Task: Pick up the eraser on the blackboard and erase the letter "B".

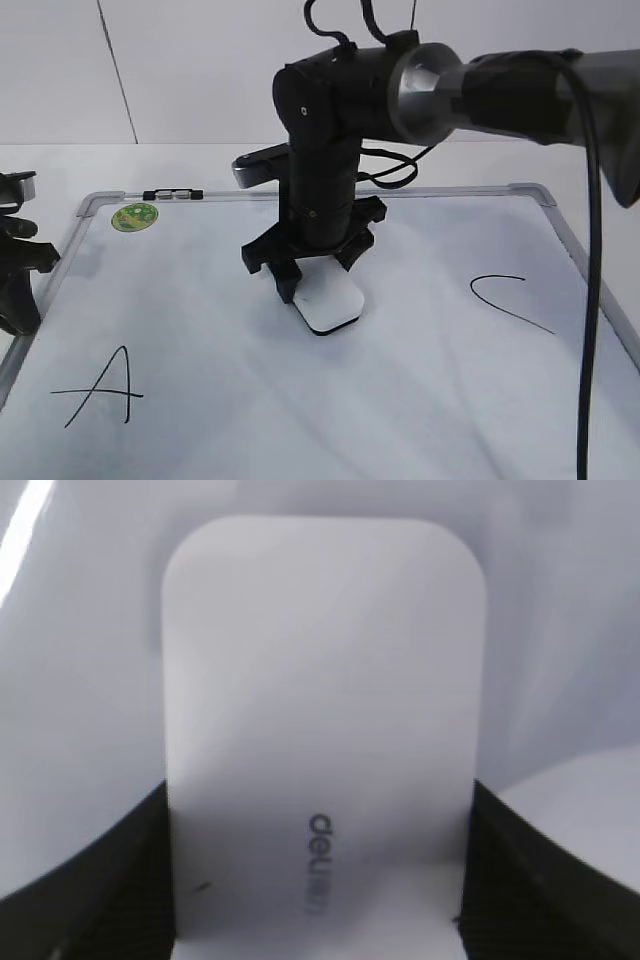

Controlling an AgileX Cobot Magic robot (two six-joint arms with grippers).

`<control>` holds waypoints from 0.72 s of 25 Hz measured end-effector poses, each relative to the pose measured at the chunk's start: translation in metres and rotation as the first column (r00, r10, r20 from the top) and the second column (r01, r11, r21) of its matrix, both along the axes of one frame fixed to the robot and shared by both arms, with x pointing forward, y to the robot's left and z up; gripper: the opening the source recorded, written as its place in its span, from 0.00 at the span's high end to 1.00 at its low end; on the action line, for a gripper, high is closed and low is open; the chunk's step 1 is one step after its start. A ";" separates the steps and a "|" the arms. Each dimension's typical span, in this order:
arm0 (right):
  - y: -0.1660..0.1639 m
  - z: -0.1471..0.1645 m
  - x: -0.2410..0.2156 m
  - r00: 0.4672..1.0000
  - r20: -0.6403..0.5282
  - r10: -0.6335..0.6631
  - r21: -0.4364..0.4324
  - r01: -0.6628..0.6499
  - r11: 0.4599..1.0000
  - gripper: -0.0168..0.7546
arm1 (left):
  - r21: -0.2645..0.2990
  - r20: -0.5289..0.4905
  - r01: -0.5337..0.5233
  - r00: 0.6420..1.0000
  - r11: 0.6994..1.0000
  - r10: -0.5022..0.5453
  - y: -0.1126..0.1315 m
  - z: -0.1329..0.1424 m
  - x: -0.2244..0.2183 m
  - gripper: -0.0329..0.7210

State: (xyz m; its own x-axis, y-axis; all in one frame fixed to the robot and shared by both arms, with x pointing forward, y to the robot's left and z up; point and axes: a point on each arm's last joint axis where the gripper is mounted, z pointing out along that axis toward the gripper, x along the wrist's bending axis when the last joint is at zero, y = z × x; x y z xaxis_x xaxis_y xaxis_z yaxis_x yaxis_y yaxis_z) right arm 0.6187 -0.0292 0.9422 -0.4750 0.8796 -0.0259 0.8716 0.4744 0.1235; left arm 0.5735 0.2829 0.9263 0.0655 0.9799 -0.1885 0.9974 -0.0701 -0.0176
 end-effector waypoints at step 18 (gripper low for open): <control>-0.039 0.103 -0.014 0.986 0.160 -0.046 0.007 0.046 0.999 0.30 | -0.002 -0.002 -0.001 1.000 1.000 0.001 0.000 0.000 0.000 0.89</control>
